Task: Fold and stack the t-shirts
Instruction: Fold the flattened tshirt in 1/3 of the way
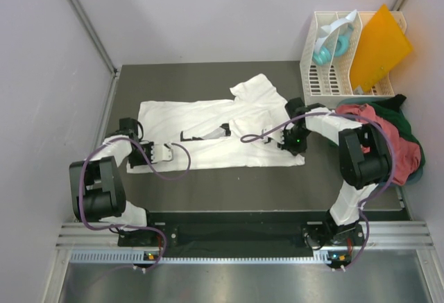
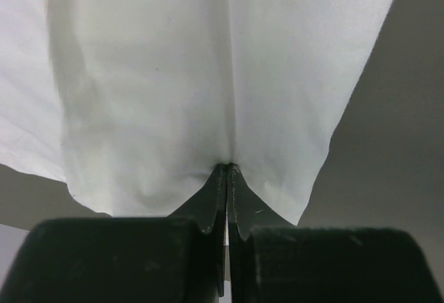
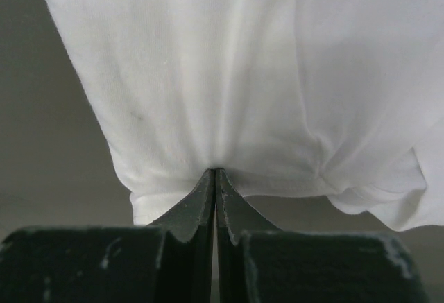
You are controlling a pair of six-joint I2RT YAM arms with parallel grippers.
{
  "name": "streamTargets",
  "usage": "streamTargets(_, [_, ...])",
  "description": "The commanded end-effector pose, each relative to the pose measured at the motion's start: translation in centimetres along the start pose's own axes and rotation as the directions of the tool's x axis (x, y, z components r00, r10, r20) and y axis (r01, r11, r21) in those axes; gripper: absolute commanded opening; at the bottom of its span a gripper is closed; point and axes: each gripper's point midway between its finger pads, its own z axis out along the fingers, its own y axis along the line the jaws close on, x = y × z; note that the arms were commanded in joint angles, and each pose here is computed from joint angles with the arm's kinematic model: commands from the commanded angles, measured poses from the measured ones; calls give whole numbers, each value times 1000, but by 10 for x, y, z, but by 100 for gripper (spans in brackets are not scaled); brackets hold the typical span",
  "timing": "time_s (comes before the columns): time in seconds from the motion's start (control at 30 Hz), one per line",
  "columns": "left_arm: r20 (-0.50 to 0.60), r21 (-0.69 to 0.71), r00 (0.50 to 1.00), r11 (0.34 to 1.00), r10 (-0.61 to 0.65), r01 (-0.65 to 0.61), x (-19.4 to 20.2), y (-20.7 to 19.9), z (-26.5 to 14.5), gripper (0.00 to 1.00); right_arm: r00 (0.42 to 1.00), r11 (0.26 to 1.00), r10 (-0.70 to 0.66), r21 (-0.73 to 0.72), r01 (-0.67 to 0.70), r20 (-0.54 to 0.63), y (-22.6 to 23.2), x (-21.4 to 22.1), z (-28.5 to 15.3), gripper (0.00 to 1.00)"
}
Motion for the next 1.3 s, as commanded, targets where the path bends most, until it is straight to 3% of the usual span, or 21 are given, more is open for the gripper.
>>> streamTargets(0.0, [-91,12,996,1000,15,-14,23,-5,22,0,996,1000,-13,25,15,-85,-13,22,1,0])
streamTargets(0.13, [-94,18,996,1000,10,-8,24,-9,21,0,996,999,-16,29,18,-93,-15,24,1,1])
streamTargets(0.2, [-77,-5,997,1000,-13,13,20,-5,17,0,997,999,-11,31,13,-76,-17,19,-5,9])
streamTargets(0.23, [-67,-36,997,999,-25,22,17,2,10,0,999,1000,-3,27,4,-53,-16,13,-9,20])
streamTargets(0.33, [-19,-109,998,992,-66,64,8,19,-8,24,1000,998,-6,64,5,29,-29,-10,-33,43])
streamTargets(0.37, [15,-126,997,989,-72,73,3,24,-13,33,999,998,-5,69,2,47,-30,-14,-39,46])
streamTargets(0.43, [45,-164,996,983,-74,81,-4,33,-29,38,995,997,-6,79,-1,95,-34,-28,-56,50])
streamTargets(0.53, [95,-225,994,972,-49,69,-16,43,-53,53,989,996,-9,85,-4,148,-31,-43,-75,55])
streamTargets(0.73, [162,-351,976,933,143,-78,-43,28,-71,55,984,982,-106,169,82,141,-11,-54,-74,59])
streamTargets(0.87, [163,-433,936,875,311,-215,-59,-3,-60,68,979,971,-176,180,155,104,11,-55,-55,63])
streamTargets(1.0, [188,-377,908,881,375,-286,-66,-50,-38,68,976,968,-197,174,179,92,30,-60,-37,63])
streamTargets(1.27, [163,-381,918,881,362,-280,-58,-52,-18,65,977,959,-209,204,196,43,29,-63,-7,66])
